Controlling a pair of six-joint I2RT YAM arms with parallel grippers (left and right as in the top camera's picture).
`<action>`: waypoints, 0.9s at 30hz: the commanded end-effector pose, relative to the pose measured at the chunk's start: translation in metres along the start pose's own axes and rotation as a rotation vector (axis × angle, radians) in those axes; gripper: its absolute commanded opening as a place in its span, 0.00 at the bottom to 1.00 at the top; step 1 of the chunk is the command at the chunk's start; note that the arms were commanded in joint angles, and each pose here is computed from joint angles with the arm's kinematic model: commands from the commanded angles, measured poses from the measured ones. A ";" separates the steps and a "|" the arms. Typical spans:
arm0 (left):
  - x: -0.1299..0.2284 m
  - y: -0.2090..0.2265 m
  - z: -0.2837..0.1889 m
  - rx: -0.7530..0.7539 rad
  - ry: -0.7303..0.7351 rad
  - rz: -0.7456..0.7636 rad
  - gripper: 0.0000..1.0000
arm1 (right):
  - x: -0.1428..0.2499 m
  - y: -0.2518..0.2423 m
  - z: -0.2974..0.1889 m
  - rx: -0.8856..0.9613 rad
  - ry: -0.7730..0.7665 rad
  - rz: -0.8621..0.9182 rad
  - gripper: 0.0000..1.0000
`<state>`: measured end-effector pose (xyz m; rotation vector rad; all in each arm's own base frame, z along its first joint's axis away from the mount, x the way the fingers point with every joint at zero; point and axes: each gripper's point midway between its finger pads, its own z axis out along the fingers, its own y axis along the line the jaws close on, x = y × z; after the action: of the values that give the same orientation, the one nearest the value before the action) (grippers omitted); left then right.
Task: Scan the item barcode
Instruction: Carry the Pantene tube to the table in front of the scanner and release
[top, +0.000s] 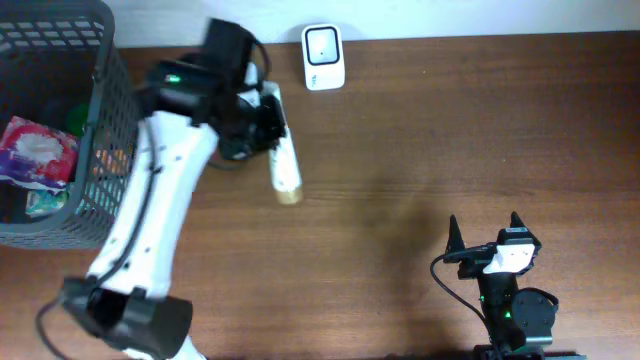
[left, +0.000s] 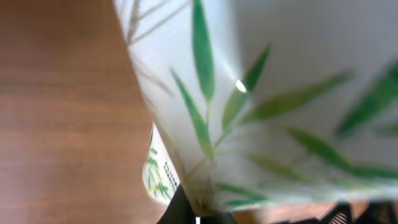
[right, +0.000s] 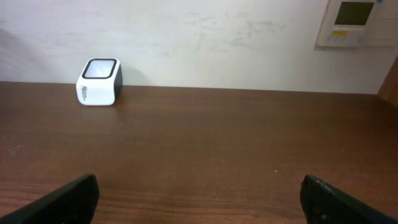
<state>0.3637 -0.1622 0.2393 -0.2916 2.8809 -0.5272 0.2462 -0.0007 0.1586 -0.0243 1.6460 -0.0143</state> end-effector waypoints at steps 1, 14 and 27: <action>0.008 -0.007 0.065 -0.007 0.037 -0.009 0.00 | 0.003 0.002 0.000 -0.007 0.004 0.011 0.98; -0.056 -0.046 0.147 0.011 -0.160 0.182 0.47 | 0.003 0.002 0.000 -0.007 0.004 0.011 0.98; 0.046 -0.025 0.221 -0.151 0.309 0.662 0.98 | 0.003 0.002 0.000 -0.007 0.004 0.011 0.99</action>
<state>0.3872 -0.2590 0.0803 0.6516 2.9872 -0.3111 0.2461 -0.0007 0.1589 -0.0237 1.6444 -0.0137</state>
